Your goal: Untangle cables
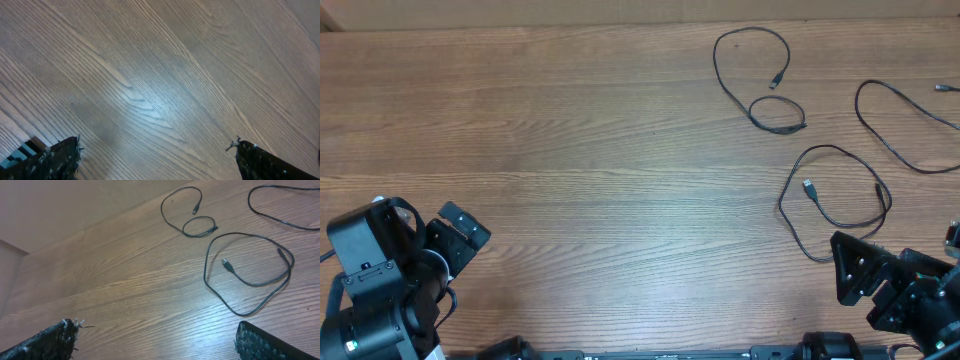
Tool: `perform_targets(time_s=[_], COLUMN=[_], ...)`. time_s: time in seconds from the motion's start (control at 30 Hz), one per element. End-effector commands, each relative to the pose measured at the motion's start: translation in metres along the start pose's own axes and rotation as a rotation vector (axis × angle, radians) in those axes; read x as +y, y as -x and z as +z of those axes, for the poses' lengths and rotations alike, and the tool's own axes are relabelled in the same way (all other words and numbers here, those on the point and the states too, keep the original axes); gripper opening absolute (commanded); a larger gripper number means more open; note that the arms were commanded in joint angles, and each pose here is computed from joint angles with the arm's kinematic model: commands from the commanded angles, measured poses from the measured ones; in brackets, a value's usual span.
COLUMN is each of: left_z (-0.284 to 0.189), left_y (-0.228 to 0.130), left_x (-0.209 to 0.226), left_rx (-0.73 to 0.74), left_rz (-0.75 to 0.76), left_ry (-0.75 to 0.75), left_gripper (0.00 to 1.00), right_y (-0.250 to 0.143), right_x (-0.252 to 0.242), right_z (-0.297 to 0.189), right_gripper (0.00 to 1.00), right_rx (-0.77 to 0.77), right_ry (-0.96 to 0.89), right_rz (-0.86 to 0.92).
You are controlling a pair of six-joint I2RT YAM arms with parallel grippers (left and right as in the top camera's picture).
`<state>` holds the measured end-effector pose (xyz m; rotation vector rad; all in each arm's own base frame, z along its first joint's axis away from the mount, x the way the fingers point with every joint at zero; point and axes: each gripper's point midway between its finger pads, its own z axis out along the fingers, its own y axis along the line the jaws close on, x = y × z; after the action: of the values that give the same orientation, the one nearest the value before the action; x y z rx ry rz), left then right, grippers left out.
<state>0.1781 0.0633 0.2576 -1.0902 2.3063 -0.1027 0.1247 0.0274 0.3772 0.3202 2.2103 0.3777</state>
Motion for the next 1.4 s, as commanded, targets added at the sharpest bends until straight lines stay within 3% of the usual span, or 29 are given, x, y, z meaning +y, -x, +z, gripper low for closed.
perform_targets(time_s=[0.0, 0.77, 1.03, 1.37], left_z=[-0.003, -0.003, -0.003, -0.003], left_y=[0.004, 0.004, 0.004, 0.004], left_x=[0.001, 0.001, 0.001, 0.001], left_rx=[-0.02, -0.02, -0.02, -0.02], left_rz=[0.012, 0.012, 0.012, 0.012], left_ry=[0.007, 0.007, 0.007, 0.007], left_gripper=[0.99, 0.99, 1.0, 1.0], right_y=[0.0, -0.011, 0.037, 0.049], right_x=[0.001, -0.005, 0.014, 0.018], right_z=[-0.003, 0.008, 0.001, 0.002], right_gripper=[1.0, 1.0, 1.0, 1.0], right_rx=[-0.013, 0.023, -0.297, -0.505], right_ry=[0.008, -0.006, 0.111, 0.189], right_rz=[-0.013, -0.006, -0.063, -0.102])
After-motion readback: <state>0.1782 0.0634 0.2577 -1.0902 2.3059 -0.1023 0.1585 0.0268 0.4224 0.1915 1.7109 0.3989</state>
